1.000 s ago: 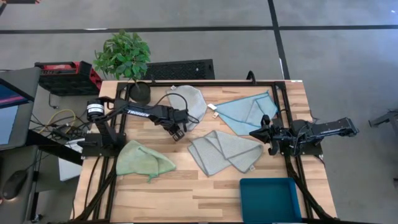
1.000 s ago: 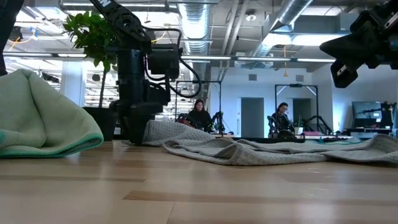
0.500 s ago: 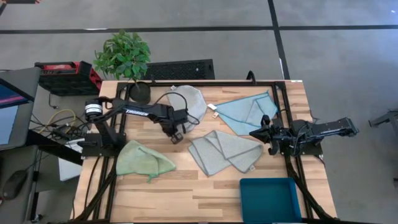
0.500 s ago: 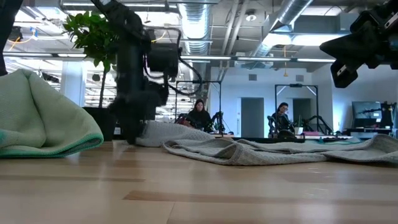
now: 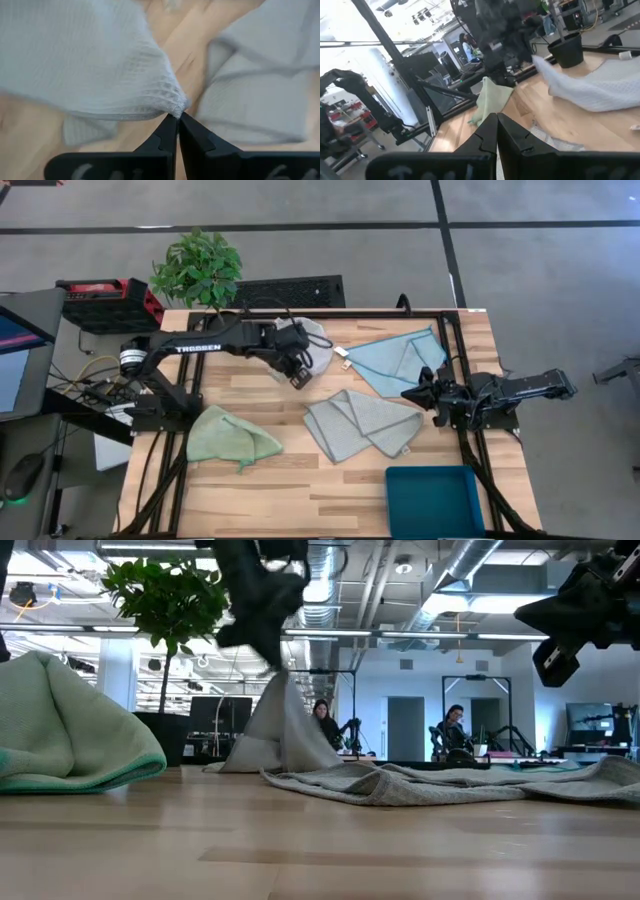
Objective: Fold microfiber towels
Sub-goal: Fold the gray microfiber cloth
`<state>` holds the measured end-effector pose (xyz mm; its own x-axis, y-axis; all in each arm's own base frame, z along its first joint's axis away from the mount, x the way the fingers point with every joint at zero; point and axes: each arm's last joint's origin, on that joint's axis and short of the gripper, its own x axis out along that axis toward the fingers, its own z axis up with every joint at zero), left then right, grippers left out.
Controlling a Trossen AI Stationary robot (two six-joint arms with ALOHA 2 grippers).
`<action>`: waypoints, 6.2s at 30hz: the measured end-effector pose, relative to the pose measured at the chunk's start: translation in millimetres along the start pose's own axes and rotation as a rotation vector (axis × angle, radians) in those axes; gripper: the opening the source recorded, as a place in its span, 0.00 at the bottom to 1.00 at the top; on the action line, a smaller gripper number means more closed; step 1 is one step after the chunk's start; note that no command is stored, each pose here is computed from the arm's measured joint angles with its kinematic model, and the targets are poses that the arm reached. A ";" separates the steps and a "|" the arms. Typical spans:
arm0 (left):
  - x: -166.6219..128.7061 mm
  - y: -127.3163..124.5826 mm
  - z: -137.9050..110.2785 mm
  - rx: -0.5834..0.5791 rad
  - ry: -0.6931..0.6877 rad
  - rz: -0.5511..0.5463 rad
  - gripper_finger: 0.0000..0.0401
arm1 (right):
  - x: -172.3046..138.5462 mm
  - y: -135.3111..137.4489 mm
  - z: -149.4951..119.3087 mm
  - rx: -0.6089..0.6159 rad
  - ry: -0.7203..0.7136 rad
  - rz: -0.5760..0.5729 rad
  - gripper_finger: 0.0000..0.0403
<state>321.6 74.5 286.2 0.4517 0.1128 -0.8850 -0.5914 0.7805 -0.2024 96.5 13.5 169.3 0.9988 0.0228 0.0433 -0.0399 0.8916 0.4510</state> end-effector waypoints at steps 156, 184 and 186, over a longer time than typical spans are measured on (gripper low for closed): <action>-120.1 -25.6 40.4 0.281 -0.315 -0.087 0.00 | 260.3 64.7 50.2 -0.385 0.442 -0.456 0.27; -175.7 -22.3 45.5 0.216 -0.427 -0.028 0.00 | 256.1 7.5 60.3 -0.480 0.516 -0.779 0.27; -176.5 -23.3 40.4 0.215 -0.389 -0.023 0.00 | 256.2 -3.3 66.6 -0.496 0.512 -0.806 0.27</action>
<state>282.7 61.2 464.1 0.7049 0.2850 -0.6495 -0.4446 0.8910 -0.0917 350.7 -13.7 238.3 0.6235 -0.5700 -0.5352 0.5364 0.8098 -0.2376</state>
